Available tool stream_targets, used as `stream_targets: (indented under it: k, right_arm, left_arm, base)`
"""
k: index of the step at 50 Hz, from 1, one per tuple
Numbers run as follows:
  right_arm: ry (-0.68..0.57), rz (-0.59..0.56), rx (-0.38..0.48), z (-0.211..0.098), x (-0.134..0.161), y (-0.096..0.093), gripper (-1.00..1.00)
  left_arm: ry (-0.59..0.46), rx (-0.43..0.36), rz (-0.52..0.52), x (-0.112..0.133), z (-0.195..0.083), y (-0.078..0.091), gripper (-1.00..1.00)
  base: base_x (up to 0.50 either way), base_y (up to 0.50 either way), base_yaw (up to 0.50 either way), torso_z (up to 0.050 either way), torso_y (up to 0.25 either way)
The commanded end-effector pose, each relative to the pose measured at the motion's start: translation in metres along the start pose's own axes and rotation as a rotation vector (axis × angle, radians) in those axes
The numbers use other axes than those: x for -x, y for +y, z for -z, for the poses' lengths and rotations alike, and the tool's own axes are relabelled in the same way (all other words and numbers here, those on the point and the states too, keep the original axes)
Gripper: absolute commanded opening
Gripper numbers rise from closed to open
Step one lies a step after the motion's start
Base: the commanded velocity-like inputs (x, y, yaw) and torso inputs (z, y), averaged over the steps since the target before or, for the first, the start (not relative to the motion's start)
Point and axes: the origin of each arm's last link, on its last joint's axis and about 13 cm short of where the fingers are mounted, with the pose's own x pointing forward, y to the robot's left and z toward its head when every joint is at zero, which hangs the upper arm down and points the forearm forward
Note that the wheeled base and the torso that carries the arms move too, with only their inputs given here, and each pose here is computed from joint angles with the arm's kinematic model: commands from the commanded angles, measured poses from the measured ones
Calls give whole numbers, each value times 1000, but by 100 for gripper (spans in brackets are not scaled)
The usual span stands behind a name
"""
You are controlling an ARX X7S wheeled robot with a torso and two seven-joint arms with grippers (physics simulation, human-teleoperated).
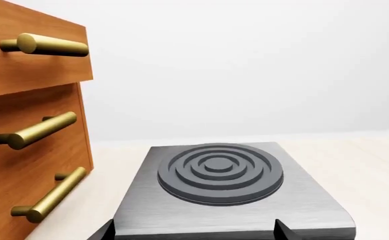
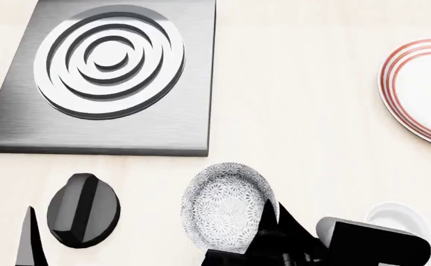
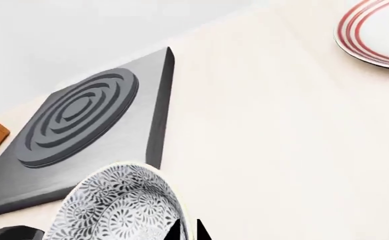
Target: Pick the akita bowl next to the ramekin and place it on the plate.
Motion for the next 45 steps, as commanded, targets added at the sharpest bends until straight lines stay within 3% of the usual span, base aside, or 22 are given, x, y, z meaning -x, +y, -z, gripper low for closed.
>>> stream_targets:
  k: [1,45]
  right_arm:
    - [-30,-18,-43,-14,-1,4,-100]
    - [-168,13,-121,-74,-49,3,-100]
  left_arm:
    - [-2,0,1,0,0,0,100]
    - [3,7,3,0,0,0,100]
  base:
    - [0,0,0,0,0]
    - [0,0,0,0,0]
